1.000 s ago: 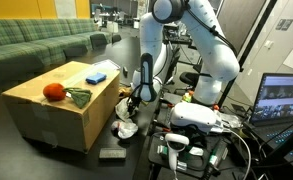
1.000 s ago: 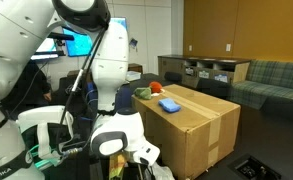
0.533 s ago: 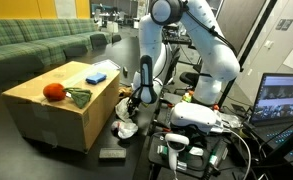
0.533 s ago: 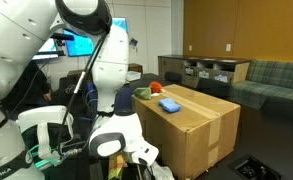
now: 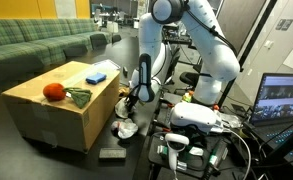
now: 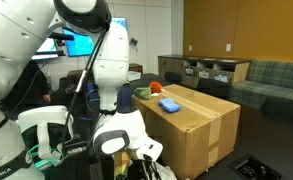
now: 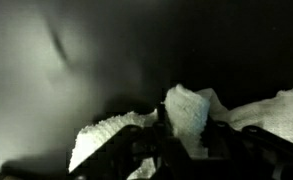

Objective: Put the objects on the box onto the table and the objects on the table on to the box

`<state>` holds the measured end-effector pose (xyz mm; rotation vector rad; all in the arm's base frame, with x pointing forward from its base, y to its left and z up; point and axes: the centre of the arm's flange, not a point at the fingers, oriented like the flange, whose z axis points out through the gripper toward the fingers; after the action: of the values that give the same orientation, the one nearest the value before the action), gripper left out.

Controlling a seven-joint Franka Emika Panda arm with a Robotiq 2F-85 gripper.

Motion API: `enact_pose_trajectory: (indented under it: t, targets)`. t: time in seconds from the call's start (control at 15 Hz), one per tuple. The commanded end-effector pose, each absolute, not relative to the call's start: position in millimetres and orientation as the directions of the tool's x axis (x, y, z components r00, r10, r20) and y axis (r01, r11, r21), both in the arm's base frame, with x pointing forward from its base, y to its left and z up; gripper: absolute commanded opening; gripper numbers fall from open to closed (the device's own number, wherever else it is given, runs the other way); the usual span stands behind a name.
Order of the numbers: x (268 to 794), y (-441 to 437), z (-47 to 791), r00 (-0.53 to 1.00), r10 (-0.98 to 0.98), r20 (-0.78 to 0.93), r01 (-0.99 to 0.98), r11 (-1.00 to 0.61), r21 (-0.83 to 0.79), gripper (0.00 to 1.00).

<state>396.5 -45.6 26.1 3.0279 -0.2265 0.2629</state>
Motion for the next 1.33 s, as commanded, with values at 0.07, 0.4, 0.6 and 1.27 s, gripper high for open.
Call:
enact_pose_trajectory:
  t: [0.07,0.4,0.6,1.27]
  targets:
    - [415.2,-46.0,65.2,0.967,-0.113,0.228,-0.138,-0.985,0.100,0.00]
    - [431.1,-38.7,127.7,0.951,-0.091,0.295,-0.141,-0.978,0.152,0.03]
    - [444.0,-33.0,162.9,0.944,-0.084,0.320,-0.149,-0.972,0.182,0.03]
    - [464.0,-14.4,246.1,0.981,-0.007,0.195,-0.051,-0.974,0.220,0.03]
